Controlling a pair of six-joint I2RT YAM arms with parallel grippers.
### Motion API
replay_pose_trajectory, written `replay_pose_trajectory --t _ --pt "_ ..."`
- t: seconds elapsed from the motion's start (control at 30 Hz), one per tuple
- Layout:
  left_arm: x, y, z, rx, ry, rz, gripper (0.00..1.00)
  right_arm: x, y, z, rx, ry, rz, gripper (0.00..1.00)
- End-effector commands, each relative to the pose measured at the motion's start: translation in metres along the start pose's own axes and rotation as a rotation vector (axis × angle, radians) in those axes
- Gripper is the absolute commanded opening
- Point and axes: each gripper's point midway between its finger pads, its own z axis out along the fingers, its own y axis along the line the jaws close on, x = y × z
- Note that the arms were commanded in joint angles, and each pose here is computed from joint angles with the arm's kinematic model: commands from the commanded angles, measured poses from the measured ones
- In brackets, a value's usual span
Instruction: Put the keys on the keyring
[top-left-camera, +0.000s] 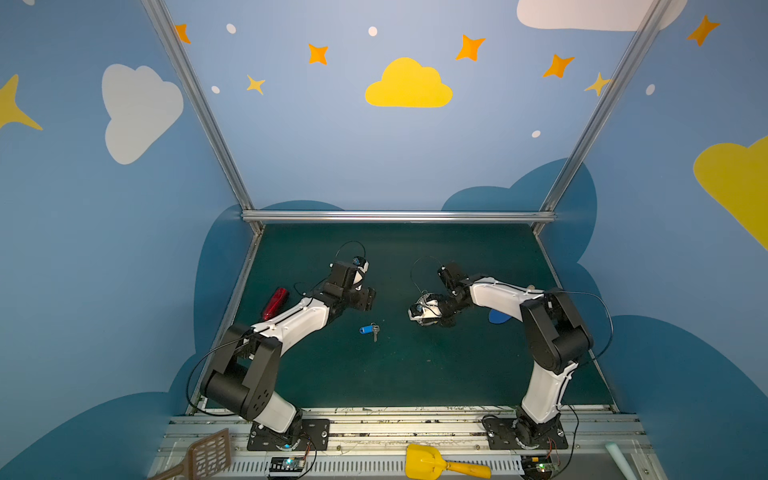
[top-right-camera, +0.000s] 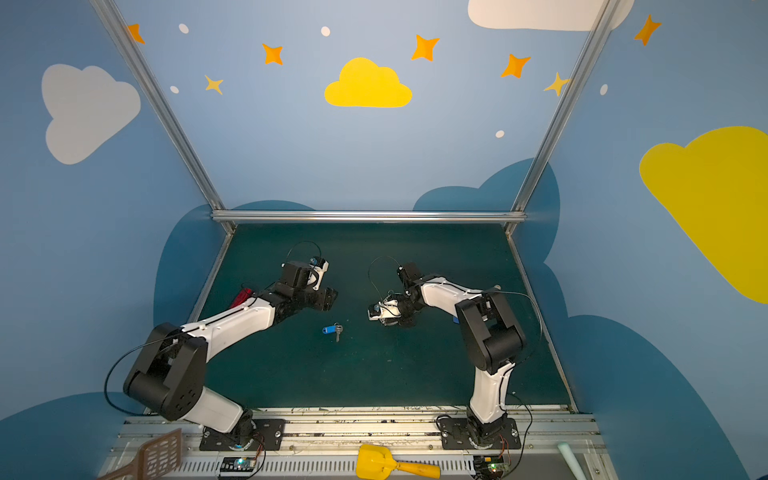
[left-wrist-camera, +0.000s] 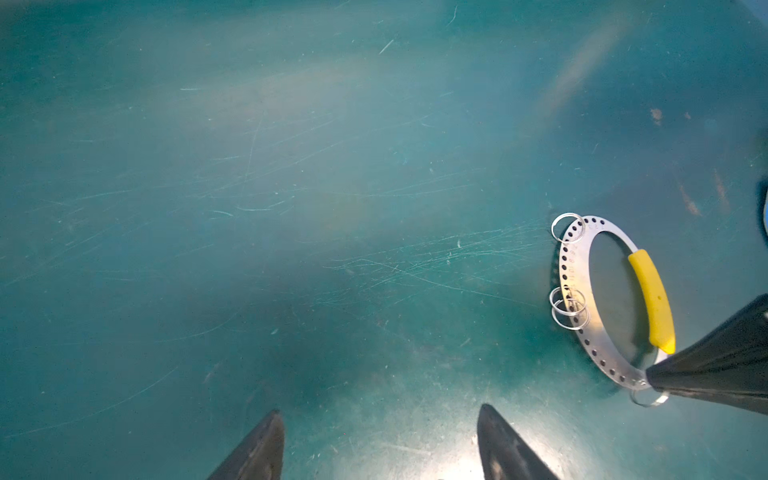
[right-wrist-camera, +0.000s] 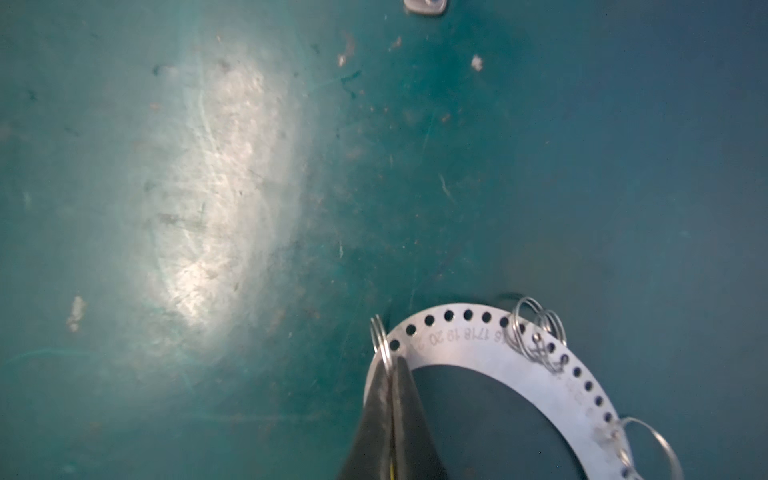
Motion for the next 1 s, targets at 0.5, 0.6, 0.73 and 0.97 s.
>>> replay_pose_trajectory --t 0.5,0.6,0.73,0.97 --pt "-0.044 -0.098 -0.056 0.416 -0.229 0.266 0.44 -0.087 -0.037 -0.104 0.234 -0.395 0.041 0.00" --pt "-0.042 -0.116 -0.067 0.466 -0.244 0.367 0.28 -0.103 -0.039 -0.120 0.246 -0.498 0.032 0.00" --pt "-0.042 -0.131 -0.082 0.507 -0.288 0.462 0.28 -0.121 -0.038 -0.140 0.242 -0.606 0.044 0.00" --pt "-0.045 -0.146 -0.104 0.542 -0.364 0.570 0.28 -0.141 -0.035 -0.161 0.214 -0.722 0.058 0.00"
